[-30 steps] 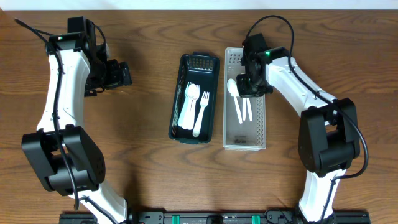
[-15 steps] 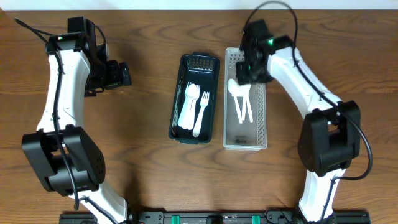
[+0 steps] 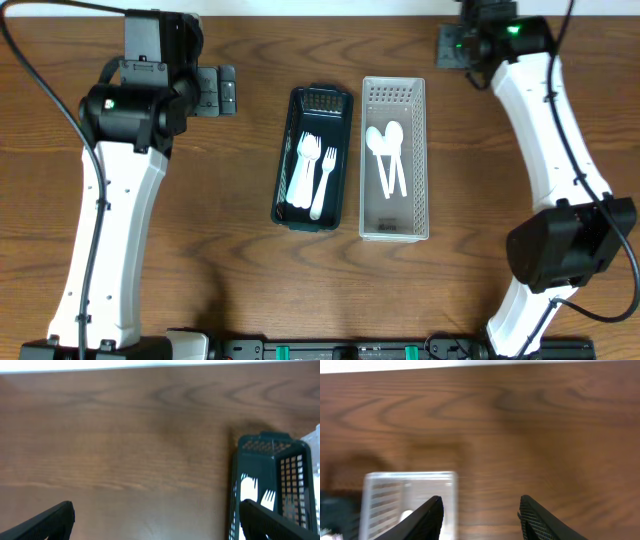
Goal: Pack container
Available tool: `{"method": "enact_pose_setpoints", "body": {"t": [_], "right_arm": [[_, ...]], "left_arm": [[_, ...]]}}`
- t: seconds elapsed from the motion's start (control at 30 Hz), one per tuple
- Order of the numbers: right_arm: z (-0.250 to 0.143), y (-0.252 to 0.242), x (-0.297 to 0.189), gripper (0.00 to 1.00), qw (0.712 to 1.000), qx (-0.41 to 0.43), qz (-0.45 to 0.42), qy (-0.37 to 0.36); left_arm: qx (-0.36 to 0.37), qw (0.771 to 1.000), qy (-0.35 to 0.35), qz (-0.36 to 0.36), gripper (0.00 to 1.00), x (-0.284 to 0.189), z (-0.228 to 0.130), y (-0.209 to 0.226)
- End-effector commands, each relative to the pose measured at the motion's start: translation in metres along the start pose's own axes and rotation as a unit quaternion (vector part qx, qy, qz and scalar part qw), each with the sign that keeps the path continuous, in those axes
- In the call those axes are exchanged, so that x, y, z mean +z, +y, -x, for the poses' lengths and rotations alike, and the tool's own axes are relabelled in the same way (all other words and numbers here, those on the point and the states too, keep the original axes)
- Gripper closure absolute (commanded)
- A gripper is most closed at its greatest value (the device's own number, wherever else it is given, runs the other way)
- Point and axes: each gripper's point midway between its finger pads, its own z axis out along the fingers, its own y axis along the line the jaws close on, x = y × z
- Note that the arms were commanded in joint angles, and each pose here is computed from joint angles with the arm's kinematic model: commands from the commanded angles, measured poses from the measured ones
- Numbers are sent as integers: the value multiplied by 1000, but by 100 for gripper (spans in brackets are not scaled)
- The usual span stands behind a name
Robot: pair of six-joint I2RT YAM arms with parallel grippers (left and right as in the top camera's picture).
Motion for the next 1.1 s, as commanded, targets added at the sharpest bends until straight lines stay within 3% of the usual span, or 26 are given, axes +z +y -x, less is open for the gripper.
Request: {"method": "enact_pose_setpoints", "body": {"t": [0.0, 0.1, 0.23, 0.3, 0.6, 0.83, 1.07], "right_arm": [[-9, -23, 14, 48, 999, 41, -9, 27], [-34, -28, 36, 54, 996, 46, -4, 76], [-74, -30, 67, 84, 989, 40, -13, 142], [-91, -28, 79, 90, 985, 35, -16, 166], [-140, -19, 99, 92, 974, 25, -16, 226], [-167, 20, 97, 91, 960, -10, 82, 266], [-179, 46, 91, 89, 953, -35, 113, 277]], "left_arm": [[15, 999, 26, 27, 2, 15, -8, 10], [19, 998, 57, 28, 2, 28, -20, 8], [23, 996, 84, 28, 2, 47, -29, 7], [25, 995, 94, 29, 2, 55, -32, 6], [28, 992, 116, 29, 2, 71, -40, 4], [28, 992, 117, 29, 1, 72, -41, 4], [28, 992, 118, 29, 2, 72, -41, 4]]}}
